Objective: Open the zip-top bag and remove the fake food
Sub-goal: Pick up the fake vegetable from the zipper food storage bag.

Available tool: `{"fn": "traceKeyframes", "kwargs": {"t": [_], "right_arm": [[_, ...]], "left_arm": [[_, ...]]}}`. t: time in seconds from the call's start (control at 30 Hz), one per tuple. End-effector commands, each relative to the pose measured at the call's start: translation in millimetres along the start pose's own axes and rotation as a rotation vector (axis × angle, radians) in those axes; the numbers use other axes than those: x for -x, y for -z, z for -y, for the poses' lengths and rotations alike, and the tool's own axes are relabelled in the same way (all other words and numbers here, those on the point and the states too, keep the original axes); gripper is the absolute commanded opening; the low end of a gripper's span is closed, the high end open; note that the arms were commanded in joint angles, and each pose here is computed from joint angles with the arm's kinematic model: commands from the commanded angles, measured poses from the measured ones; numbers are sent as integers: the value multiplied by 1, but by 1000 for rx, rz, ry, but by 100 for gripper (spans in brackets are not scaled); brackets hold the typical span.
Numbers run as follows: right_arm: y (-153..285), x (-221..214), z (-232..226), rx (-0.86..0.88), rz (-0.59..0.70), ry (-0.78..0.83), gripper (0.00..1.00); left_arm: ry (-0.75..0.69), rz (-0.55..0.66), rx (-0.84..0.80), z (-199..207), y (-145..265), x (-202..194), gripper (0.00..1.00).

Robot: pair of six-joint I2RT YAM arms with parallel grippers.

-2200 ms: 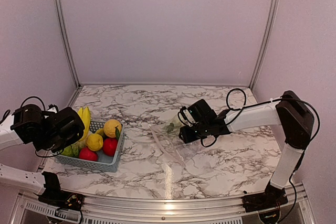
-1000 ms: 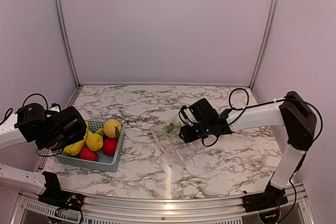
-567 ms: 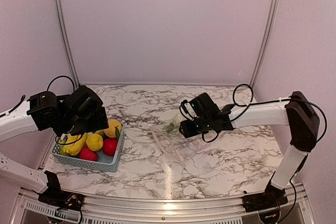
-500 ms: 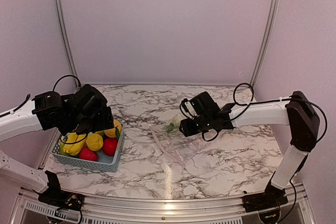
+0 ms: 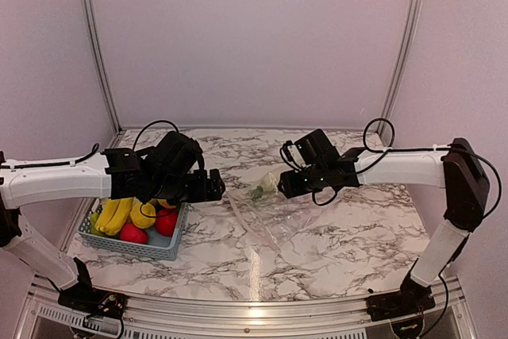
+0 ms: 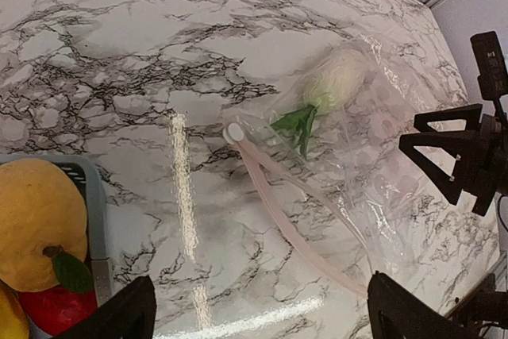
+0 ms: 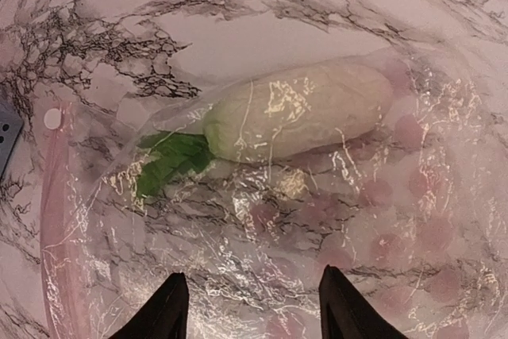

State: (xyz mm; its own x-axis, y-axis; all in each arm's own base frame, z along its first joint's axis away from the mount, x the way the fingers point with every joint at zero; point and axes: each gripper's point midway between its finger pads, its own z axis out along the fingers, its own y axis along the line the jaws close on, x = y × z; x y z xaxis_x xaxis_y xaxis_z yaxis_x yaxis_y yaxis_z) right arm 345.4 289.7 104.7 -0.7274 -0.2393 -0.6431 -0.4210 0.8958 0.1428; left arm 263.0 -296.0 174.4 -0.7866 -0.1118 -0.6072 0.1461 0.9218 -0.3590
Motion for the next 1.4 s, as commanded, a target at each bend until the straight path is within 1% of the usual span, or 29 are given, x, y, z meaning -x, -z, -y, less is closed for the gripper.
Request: {"fn": "traceKeyframes", "kwargs": {"t": [0.0, 0.13, 0.2, 0.27, 0.43, 0.63, 0.7, 0.9, 1.13, 1.37], "right_arm": [[23, 18, -20, 51, 37, 35, 55], [31, 12, -53, 92, 35, 108, 56], [32, 6, -67, 96, 24, 139, 58], [30, -1, -76, 98, 8, 155, 61], [27, -14, -95, 101, -19, 186, 63], [11, -27, -96, 59, -67, 187, 63], [6, -29, -96, 50, -77, 188, 61], [-1, -35, -101, 49, -99, 203, 60], [0, -37, -107, 29, -99, 211, 65], [-5, -42, -104, 0, -111, 212, 65]], "left_arm": [[4, 9, -107, 21, -11, 2, 95], [21, 9, -99, 16, -17, 2, 96], [28, 12, -97, 13, -17, 3, 96], [38, 19, -106, 13, -16, 4, 96], [56, 21, -123, 11, -15, 2, 96], [87, 25, -155, 12, -16, -2, 95], [88, 19, -165, 13, -17, -4, 95], [95, 9, -192, 17, -20, -7, 95], [99, 2, -202, 17, -23, -11, 95], [101, -2, -200, 14, -24, -15, 95]]}}
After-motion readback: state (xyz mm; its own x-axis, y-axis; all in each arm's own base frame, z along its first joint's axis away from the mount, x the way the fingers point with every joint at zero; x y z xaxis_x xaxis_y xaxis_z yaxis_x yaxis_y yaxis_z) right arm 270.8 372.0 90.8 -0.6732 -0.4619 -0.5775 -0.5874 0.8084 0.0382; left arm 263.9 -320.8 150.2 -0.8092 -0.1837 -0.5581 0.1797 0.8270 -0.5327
